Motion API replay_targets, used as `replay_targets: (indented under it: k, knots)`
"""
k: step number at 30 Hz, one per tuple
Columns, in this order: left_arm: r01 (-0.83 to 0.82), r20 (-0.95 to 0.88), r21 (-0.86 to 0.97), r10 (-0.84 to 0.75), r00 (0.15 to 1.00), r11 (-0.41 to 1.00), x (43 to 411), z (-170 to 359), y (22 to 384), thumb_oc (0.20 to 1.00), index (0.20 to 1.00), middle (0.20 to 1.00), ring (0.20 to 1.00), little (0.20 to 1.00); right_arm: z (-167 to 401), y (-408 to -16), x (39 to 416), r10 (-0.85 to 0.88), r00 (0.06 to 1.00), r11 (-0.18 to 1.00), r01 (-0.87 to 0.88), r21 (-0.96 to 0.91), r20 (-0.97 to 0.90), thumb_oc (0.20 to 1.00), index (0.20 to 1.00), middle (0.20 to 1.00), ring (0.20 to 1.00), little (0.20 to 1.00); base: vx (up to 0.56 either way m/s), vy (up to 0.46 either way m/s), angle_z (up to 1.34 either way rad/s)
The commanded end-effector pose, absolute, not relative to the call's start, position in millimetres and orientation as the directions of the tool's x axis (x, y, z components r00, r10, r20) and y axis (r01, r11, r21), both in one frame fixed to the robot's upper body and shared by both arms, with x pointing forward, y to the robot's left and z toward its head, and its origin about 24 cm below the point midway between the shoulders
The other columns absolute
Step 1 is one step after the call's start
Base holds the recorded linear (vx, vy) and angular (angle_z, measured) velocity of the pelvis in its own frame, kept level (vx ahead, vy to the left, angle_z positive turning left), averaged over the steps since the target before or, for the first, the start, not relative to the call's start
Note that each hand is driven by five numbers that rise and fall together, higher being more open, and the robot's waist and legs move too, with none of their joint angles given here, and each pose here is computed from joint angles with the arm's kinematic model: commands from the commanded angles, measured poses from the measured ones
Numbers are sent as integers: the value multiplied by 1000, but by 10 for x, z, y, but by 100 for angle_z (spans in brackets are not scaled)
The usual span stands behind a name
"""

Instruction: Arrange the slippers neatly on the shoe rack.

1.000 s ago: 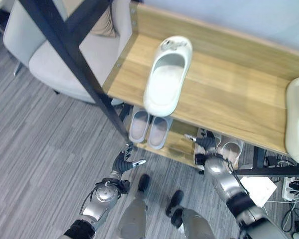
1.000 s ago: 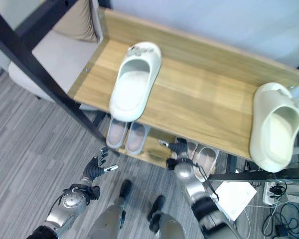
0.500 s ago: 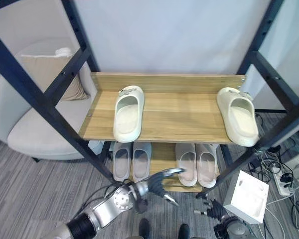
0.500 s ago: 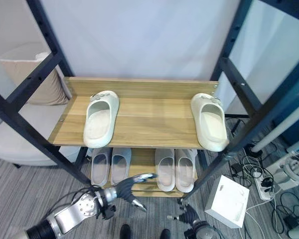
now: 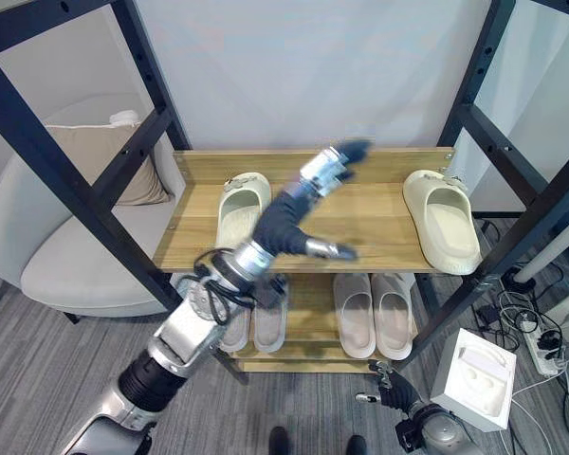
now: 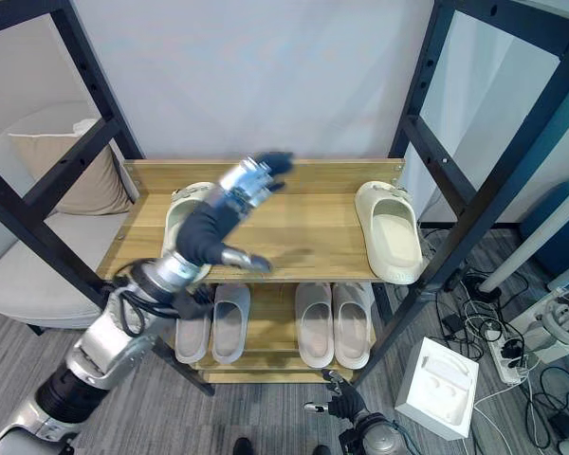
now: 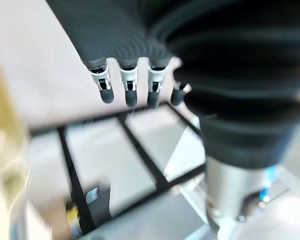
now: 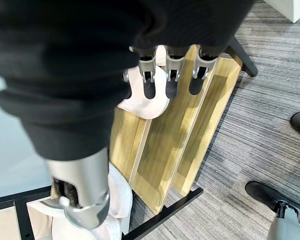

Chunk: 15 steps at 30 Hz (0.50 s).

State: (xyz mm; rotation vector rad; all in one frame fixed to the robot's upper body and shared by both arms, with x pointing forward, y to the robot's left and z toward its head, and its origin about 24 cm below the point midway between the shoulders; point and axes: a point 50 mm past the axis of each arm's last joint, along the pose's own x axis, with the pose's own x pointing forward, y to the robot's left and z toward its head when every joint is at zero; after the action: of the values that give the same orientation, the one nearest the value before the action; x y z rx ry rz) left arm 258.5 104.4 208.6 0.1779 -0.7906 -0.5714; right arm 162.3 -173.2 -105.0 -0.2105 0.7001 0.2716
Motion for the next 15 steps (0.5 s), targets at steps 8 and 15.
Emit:
replay_targets:
  k: [8,15]
  knots:
    - [-432,688,706,-399,606,561,3171,2426,1564,1000,1000,1000,1000,1000,-835,-1568,1881,238,822,940,-329,-89,-517,1000,1000,1000,1000,1000,3,4,-1]
    - [-640,634,761,-337,696,107,3446,2502,2019,1000,1000,1000,1000,1000,-784,-1597,1910,243,835,936,-335,-105,-493,1000,1000,1000,1000,1000,6,9,-4]
